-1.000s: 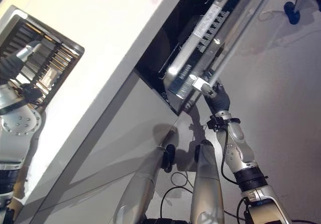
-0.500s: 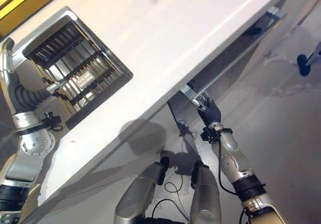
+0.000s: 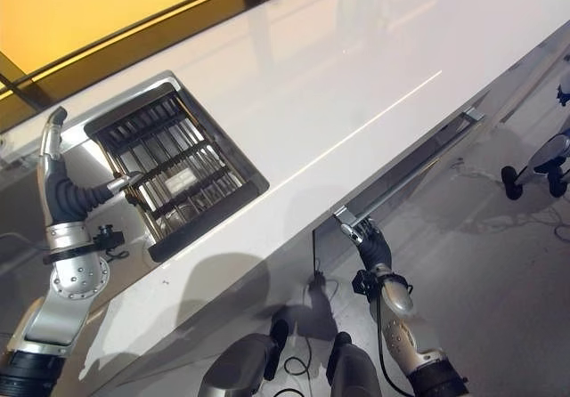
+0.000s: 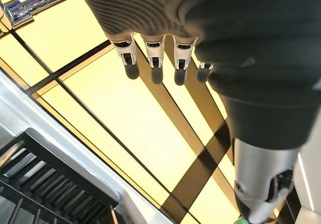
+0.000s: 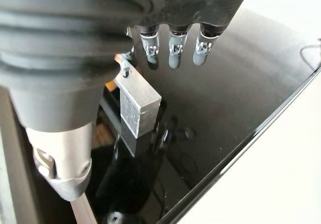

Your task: Pick up plates and place into dishwasher.

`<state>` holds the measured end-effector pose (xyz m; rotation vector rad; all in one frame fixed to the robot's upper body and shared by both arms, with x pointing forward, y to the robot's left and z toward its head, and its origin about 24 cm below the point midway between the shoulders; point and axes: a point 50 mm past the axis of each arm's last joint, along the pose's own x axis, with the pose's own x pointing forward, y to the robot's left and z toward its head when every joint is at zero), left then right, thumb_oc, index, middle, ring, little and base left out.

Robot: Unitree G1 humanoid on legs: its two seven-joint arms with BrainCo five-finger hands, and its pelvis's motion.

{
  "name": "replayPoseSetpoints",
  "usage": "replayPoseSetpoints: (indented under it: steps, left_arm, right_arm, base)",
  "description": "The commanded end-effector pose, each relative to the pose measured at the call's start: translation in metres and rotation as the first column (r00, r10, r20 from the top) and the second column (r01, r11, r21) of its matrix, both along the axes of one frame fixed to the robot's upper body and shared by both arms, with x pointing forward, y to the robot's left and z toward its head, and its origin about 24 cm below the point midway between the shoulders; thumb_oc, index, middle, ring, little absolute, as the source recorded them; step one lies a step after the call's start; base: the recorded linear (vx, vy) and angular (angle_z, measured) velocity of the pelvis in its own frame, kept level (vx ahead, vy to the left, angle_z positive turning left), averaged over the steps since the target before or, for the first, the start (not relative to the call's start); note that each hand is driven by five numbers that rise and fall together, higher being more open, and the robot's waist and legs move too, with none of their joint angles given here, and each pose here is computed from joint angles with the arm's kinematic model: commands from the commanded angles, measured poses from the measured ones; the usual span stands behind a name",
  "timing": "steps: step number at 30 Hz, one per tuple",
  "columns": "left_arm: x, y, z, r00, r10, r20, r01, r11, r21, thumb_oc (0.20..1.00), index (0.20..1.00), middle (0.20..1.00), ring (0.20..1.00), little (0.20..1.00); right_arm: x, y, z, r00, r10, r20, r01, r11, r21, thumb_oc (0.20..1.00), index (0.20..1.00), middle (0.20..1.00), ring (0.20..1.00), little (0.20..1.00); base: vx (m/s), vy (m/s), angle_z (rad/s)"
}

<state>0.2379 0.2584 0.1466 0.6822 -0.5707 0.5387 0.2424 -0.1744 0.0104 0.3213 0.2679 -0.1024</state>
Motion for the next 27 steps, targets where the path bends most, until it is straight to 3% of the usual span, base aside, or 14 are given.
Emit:
replayPoseSetpoints:
  steps: [1, 6, 11, 17, 23, 27]
  left_arm:
    - [-0.018, 0.003, 0.011, 0.998, -0.02, 0.061, 0.017, 0.999, 0.045, 1.0, 1.0, 1.0, 1.0, 1.0]
    - [-0.025, 0.008, 0.009, 0.998, 0.008, 0.058, -0.009, 1.0, 0.014, 1.0, 1.0, 1.0, 1.0, 1.0]
    - [-0.026, 0.005, 0.005, 0.998, -0.007, 0.059, 0.012, 0.996, -0.086, 1.0, 1.0, 1.0, 1.0, 1.0]
    - [-0.021, -0.007, 0.007, 0.995, -0.077, 0.056, 0.083, 0.99, -0.116, 1.0, 1.0, 1.0, 1.0, 1.0]
    - [-0.011, -0.015, 0.011, 0.983, -0.175, 0.048, 0.181, 0.963, -0.202, 1.0, 1.0, 1.0, 1.0, 1.0]
    - [-0.01, -0.018, 0.012, 0.97, -0.241, 0.035, 0.241, 0.93, -0.276, 1.0, 1.0, 1.0, 1.0, 1.0]
  right_arm:
    - [0.006, 0.001, 0.05, 0.972, -0.106, 0.21, 0.107, 0.994, 0.005, 1.0, 1.0, 1.0, 1.0, 1.0]
    - [-0.01, -0.011, 0.062, 0.949, -0.193, 0.25, 0.219, 0.972, -0.08, 1.0, 1.0, 1.0, 1.0, 1.0]
    - [-0.012, -0.002, 0.098, 0.886, -0.096, 0.455, 0.205, 0.959, -0.196, 1.0, 1.0, 1.0, 1.0, 1.0]
    - [-0.017, -0.002, 0.137, 0.765, -0.087, 0.638, 0.298, 0.926, -0.23, 1.0, 1.0, 1.0, 1.0, 1.0]
    - [-0.012, 0.019, 0.16, 0.685, 0.148, 0.713, 0.123, 0.942, -0.313, 1.0, 1.0, 1.0, 1.0, 1.0]
    - [-0.005, 0.026, 0.164, 0.691, 0.229, 0.686, 0.045, 0.933, -0.356, 1.0, 1.0, 1.0, 1.0, 1.0]
  base:
    - [-0.05, 0.156, -0.2]
    - [-0.05, 0.137, -0.27]
    - [-0.01, 0.118, -0.14]
    - [0.04, 0.009, 0.52]
    - [0.04, -0.086, 0.64]
    - [0.02, -0.178, 0.74]
